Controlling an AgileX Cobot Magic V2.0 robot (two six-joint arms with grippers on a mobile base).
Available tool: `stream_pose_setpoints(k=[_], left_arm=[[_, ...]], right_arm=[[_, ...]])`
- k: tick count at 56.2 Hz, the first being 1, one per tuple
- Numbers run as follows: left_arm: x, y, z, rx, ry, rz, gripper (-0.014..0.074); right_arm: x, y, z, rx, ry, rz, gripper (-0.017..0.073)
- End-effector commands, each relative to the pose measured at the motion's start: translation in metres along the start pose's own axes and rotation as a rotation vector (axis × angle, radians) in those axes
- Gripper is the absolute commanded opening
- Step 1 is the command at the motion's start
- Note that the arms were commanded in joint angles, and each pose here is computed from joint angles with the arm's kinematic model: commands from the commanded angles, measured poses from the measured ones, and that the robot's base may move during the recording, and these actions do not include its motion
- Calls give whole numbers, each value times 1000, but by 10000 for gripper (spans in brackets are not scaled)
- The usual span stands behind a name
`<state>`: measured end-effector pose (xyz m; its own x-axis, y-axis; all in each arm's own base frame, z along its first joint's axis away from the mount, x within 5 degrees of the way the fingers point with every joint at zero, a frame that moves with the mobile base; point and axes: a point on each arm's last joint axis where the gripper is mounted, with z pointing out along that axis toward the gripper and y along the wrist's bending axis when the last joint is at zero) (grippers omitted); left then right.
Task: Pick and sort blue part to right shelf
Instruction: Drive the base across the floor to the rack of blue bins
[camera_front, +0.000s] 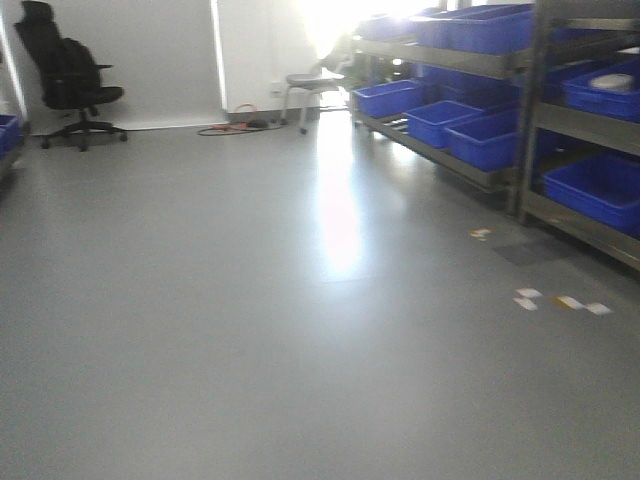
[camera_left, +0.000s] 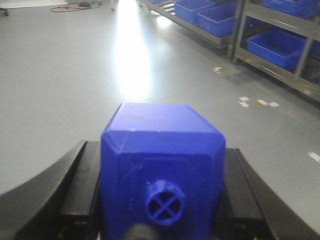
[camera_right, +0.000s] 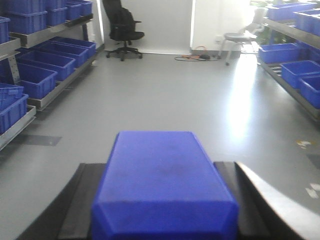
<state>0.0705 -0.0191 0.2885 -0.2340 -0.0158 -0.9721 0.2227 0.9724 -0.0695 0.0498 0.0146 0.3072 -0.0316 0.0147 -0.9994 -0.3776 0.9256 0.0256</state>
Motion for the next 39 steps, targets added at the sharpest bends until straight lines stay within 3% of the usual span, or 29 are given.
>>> stream_pose_setpoints(k=[1,39], left_arm=[[-17,0,-3,-8,-110,-7,242],[-17,0,-3,-8,-110,-7,242]], right_arm=[[-17,3,-1,-29,-107,-25,195],[-17,3,-1,-29,-107,-25,195]])
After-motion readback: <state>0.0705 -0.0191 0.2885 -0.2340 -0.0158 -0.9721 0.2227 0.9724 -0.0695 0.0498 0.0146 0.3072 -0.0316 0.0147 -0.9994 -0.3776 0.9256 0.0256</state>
